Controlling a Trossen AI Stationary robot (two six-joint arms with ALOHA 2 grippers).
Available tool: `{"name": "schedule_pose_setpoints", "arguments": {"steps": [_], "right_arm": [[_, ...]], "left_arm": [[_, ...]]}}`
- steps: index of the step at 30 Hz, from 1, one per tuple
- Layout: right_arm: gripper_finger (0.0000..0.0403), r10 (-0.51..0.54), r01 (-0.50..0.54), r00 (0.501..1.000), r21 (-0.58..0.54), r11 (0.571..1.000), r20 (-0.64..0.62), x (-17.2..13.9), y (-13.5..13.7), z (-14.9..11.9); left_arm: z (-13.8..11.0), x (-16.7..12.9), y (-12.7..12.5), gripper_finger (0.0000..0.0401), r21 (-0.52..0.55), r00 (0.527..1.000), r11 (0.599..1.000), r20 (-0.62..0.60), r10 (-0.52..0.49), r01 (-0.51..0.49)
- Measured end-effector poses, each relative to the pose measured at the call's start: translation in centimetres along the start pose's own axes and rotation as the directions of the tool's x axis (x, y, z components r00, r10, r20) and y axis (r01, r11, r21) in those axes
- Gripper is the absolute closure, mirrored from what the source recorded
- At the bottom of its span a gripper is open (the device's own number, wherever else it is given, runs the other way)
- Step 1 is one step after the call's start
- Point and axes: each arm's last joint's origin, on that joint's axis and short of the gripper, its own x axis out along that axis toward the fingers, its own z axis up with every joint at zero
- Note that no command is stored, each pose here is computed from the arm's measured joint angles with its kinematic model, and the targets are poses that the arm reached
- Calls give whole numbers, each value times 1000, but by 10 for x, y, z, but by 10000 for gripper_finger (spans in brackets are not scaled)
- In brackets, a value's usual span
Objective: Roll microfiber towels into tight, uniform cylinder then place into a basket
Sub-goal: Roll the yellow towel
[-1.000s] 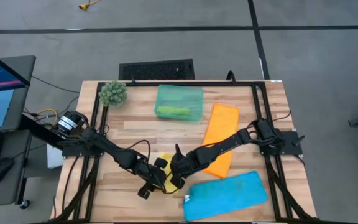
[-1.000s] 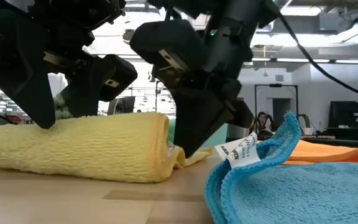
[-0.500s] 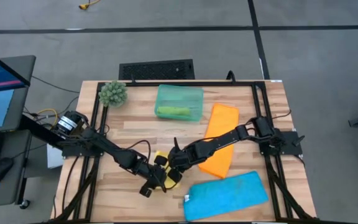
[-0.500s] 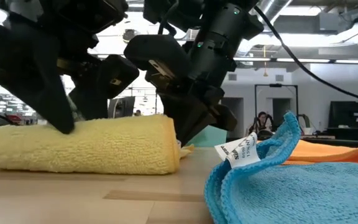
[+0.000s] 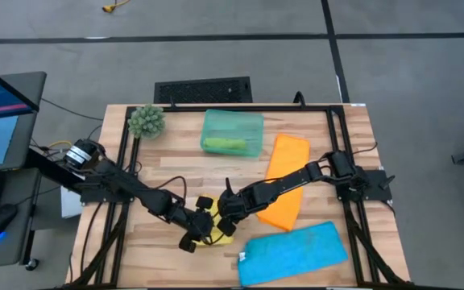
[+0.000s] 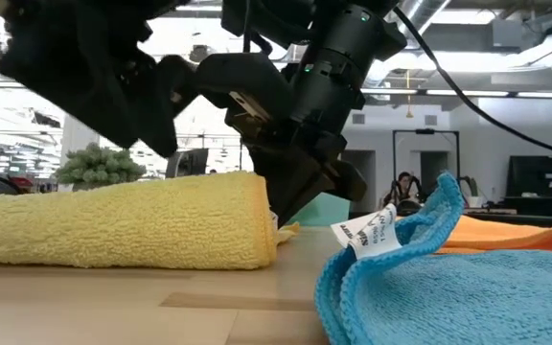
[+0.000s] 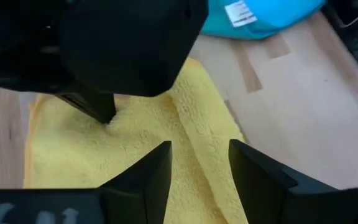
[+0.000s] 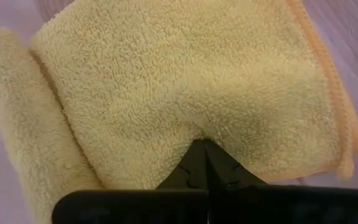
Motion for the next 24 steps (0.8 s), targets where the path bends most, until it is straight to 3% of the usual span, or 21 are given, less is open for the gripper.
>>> {"name": "schedule_pose_setpoints", "arguments": {"steps": [6,12,19,24], "right_arm": [[401,12,-12,1000,2,1000,-11,0,0,0],[401,26,-26,999,10,1000,-26,-1,-1,2],[401,34,-34,999,15,999,-33,-1,-3,4],[401,45,-44,998,15,999,-45,-1,-2,3]], "left_arm": [[-3,-12,-35,248,30,998,998,21,-60,60],[-15,0,-60,248,83,998,996,42,-47,43],[-25,32,-62,248,30,999,999,25,-36,35],[-27,35,-59,248,9,997,997,38,74,-74]]}}
